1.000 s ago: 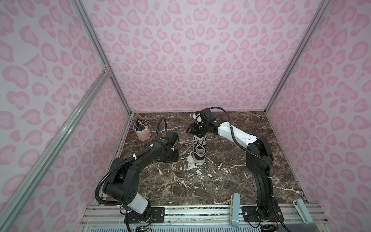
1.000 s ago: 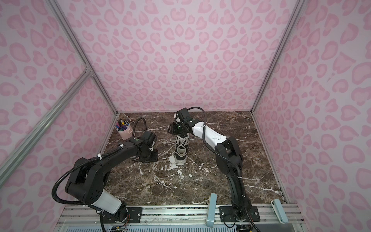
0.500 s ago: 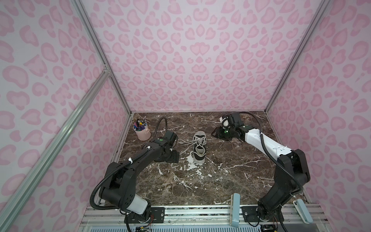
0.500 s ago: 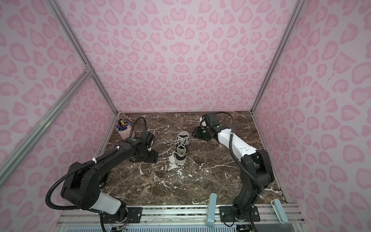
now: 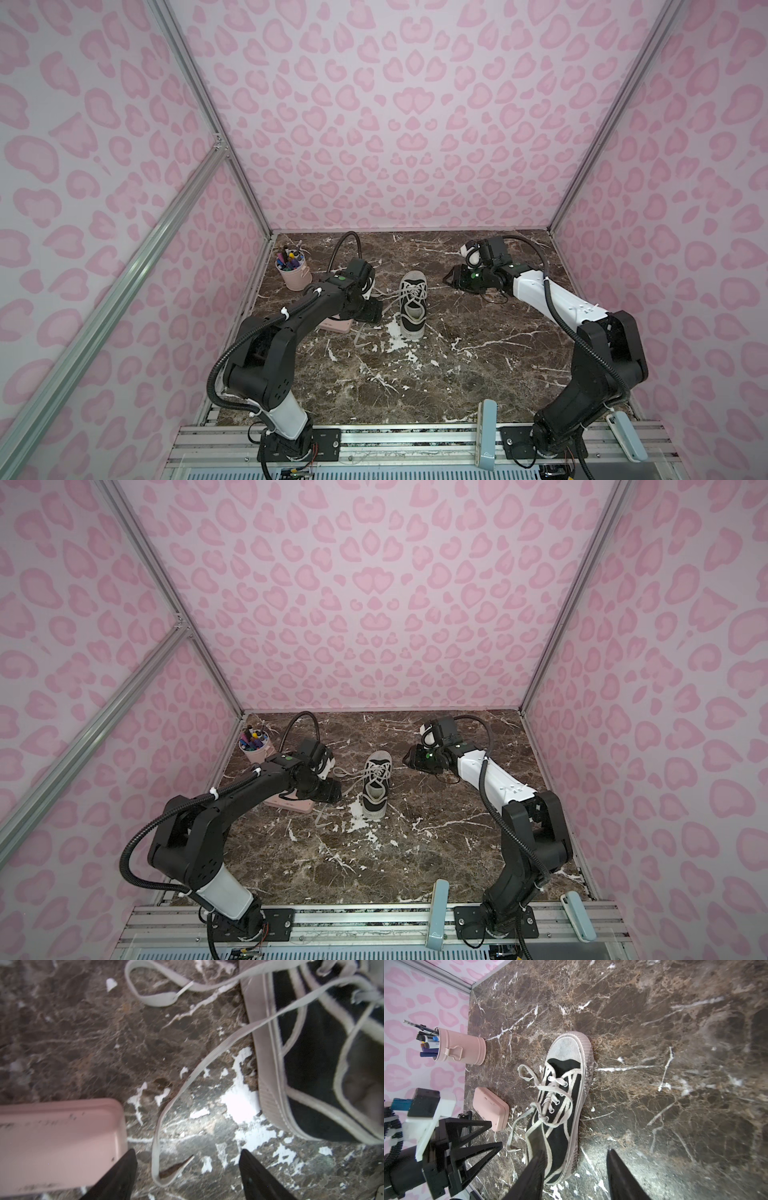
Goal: Tie the shoes
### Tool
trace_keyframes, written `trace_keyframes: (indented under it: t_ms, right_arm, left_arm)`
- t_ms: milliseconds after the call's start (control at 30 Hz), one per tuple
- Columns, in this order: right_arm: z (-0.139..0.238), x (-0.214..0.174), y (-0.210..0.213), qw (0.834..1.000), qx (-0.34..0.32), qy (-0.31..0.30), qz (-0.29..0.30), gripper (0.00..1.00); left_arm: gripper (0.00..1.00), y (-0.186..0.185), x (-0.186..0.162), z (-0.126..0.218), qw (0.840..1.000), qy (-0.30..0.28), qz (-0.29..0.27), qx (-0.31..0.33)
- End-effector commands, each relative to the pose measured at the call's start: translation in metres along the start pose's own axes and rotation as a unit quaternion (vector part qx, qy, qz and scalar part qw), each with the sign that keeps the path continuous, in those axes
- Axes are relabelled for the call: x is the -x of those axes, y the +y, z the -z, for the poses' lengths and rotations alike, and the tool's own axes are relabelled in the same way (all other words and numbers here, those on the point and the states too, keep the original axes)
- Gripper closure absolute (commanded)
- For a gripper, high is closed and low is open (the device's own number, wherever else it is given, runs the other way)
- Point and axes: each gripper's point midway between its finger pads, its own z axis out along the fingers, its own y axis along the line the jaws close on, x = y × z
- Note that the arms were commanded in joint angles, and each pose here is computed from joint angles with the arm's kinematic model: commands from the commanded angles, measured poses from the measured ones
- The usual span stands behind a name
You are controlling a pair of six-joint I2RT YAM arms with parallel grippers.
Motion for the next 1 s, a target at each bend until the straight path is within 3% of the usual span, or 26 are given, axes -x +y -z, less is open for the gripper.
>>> trace_keyframes:
  t_ms: [0,233,733,967]
  right_arm:
    - [0.002,-0.005,-0.002,1.0,0.001,0.006,0.0,0.5]
    - [0.01,-0.004,-0.003,1.0,-0.001,-0.004,-0.011,0.51]
    - [0.016,-0.003,-0.007,1.0,-0.013,0.003,-0.016,0.51]
    - [0.022,-0.003,-0.011,1.0,-0.012,-0.004,-0.022,0.51]
  left_arm:
    - [0.22,-0.02,0.028,-0.009,0.998,-0.039,-0.024,-0.05]
    - [0.27,-0.026,0.048,-0.035,0.996,-0.041,-0.035,-0.071]
    - [0.44,-0.032,0.053,-0.066,0.992,-0.06,-0.04,-0.099]
    - [0.6,-0.041,0.056,-0.068,0.988,-0.066,-0.052,-0.128]
